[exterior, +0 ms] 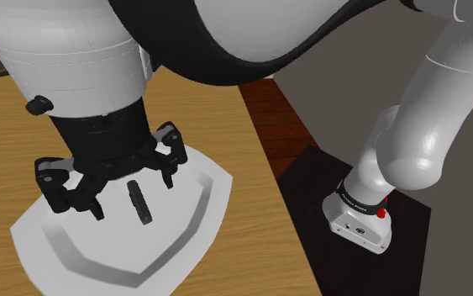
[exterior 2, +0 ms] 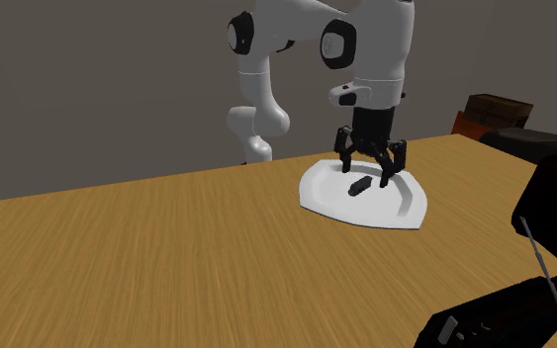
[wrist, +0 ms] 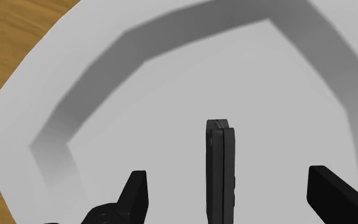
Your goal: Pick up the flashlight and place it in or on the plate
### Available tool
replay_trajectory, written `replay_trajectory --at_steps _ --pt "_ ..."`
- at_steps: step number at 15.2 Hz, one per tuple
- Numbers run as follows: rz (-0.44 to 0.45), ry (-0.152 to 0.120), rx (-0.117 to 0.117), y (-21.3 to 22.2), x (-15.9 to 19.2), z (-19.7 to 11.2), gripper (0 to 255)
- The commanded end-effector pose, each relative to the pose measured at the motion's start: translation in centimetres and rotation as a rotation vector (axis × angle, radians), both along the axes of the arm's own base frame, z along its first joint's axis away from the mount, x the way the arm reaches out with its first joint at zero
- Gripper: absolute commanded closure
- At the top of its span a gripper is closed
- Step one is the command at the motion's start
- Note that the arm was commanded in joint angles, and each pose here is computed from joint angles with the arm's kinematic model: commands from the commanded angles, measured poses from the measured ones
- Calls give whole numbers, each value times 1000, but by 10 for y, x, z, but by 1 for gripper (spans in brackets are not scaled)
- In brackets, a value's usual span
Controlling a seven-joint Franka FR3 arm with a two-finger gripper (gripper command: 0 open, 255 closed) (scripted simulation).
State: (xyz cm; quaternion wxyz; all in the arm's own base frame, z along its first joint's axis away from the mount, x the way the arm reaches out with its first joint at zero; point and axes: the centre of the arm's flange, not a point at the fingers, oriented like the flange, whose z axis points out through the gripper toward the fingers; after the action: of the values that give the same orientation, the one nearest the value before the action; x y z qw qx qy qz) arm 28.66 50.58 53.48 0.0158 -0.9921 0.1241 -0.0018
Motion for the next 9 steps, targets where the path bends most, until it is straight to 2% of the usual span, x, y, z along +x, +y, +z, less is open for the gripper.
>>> replay_trajectory --at_steps 1,2,9 --pt "0 0 -1 -1 -1 24 0" --pt "0 0 -1 -1 -1 34 0" --pt "0 0 -1 -1 -1 34 0"
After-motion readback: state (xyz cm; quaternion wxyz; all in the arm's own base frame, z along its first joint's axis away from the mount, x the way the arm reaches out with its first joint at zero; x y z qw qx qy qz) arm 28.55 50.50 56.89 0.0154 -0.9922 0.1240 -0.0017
